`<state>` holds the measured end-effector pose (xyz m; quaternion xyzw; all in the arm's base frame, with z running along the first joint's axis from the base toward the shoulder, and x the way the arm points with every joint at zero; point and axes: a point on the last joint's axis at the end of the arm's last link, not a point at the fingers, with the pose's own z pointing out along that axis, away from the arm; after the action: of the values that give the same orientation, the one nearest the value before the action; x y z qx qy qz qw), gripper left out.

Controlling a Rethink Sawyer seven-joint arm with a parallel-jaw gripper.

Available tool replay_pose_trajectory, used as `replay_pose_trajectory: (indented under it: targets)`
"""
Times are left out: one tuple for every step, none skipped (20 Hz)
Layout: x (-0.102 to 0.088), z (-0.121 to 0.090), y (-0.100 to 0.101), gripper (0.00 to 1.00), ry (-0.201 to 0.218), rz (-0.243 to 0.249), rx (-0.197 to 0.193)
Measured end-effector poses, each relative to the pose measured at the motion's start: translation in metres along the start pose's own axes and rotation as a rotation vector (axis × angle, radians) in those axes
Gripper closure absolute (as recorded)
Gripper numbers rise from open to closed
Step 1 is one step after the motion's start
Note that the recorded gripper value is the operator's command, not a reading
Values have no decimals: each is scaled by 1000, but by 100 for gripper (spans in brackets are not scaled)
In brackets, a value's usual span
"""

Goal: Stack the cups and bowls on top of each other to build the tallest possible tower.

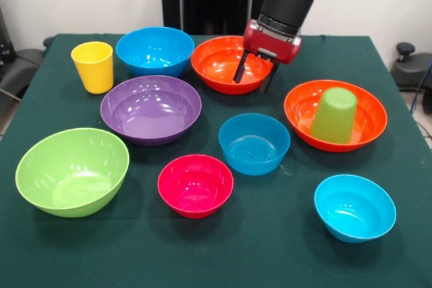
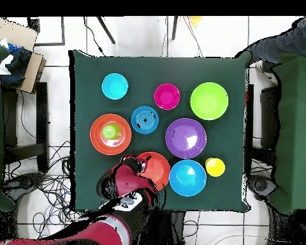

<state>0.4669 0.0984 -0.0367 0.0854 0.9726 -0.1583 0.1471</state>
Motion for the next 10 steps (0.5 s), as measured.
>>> replay_pose_trajectory:
  targets:
    - [1,2,0,0,2,-2,1]
    - [2,4,0,0,4,-3,2]
    - [2,4,0,0,6,-4,3]
    - [3,5,0,0,7,-5,3]
    - [4,6,0,0,9,-6,5]
    - [7,8,0,0,14,-9,7]
    - [8,9,0,0,16,-9,7]
    - [9,10,0,0,17,-10,8]
    - [9,10,0,0,19,-11,9]
    - [10,11,-1,0,21,-12,10]
